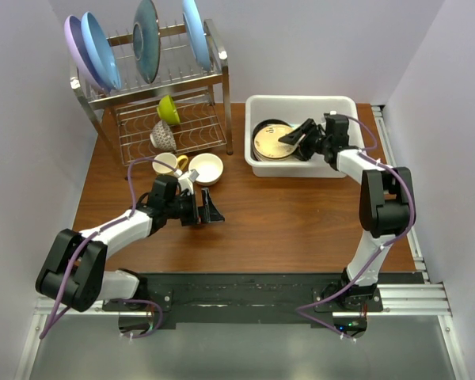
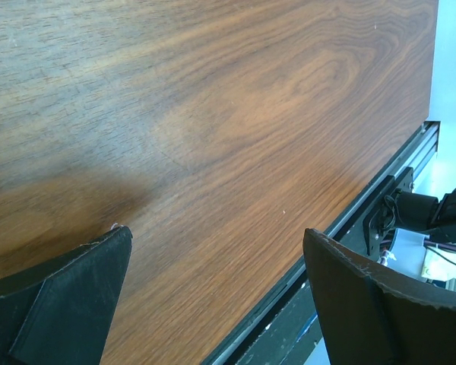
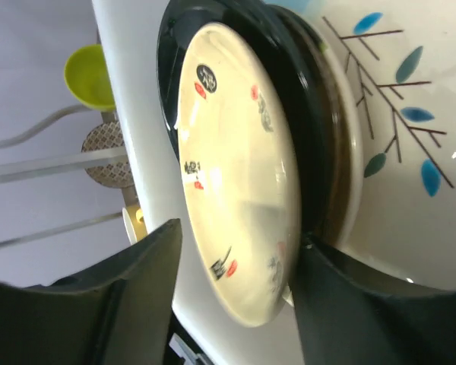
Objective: Place the plates into the plastic bin on the countertop
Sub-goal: Place the plate in the plastic bin.
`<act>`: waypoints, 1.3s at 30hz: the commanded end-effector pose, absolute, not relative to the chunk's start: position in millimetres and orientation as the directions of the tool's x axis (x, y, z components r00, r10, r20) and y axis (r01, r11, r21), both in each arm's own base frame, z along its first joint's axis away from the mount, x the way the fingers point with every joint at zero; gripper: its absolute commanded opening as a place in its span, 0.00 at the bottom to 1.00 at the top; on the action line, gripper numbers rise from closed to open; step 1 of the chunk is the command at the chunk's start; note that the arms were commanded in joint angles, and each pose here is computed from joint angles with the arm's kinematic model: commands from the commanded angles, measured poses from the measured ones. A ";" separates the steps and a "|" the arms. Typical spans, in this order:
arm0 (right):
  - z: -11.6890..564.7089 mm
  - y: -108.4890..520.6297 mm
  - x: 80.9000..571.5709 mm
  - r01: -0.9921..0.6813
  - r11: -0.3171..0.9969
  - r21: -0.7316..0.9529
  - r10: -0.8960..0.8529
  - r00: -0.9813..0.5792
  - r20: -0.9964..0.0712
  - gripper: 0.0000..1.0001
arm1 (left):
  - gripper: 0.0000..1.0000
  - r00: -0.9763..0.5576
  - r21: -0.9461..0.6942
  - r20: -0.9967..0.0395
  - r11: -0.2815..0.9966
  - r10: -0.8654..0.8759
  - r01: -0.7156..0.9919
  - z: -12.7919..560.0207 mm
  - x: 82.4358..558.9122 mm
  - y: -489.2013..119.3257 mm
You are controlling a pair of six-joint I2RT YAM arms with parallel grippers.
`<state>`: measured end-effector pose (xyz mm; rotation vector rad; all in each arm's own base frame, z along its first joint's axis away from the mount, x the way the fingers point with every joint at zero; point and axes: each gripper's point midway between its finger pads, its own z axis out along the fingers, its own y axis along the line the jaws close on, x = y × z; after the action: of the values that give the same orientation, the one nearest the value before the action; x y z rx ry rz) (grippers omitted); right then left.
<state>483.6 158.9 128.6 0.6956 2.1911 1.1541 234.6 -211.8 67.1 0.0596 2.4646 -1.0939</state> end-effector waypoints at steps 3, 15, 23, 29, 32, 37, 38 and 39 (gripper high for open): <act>165.8 153.1 477.9 0.109 0.578 0.809 0.611 -0.714 -0.341 0.70 | 1.00 -0.885 -0.692 -0.449 0.674 -0.122 0.259 76.0 240.8 -215.8; 173.3 137.1 472.0 0.089 0.763 0.640 0.447 -0.787 -0.425 0.73 | 1.00 -0.886 -0.698 -0.448 0.667 -0.124 0.259 76.0 241.0 -217.0; 142.0 145.7 469.1 0.104 0.814 0.571 0.361 -0.862 -0.357 0.72 | 1.00 -0.886 -0.698 -0.447 0.667 -0.122 0.260 77.0 241.5 -217.4; 126.2 143.5 458.4 0.121 0.830 0.544 0.354 -0.869 -0.346 0.72 | 1.00 -0.889 -0.697 -0.443 0.668 -0.119 0.258 75.5 241.5 -217.5; 128.9 144.7 462.4 0.116 0.825 0.553 0.365 -0.857 -0.364 0.72 | 1.00 -0.891 -0.698 -0.439 0.668 -0.116 0.258 74.5 241.3 -217.8; 136.6 153.0 473.1 0.101 0.822 0.560 0.358 -0.858 -0.370 0.73 | 1.00 -0.890 -0.698 -0.441 0.667 -0.116 0.259 75.1 241.7 -218.0; 142.7 154.9 478.8 0.091 0.823 0.561 0.355 -0.853 -0.383 0.73 | 1.00 -0.890 -0.698 -0.442 0.668 -0.115 0.260 75.3 241.9 -218.0; 142.0 157.6 477.3 0.091 0.826 0.557 0.347 -0.860 -0.373 0.73 | 1.00 -0.890 -0.698 -0.441 0.667 -0.114 0.260 75.5 241.7 -218.1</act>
<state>462.4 147.7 111.1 0.3899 2.5974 0.7400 233.6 -211.7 62.5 0.0577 2.4812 -1.0917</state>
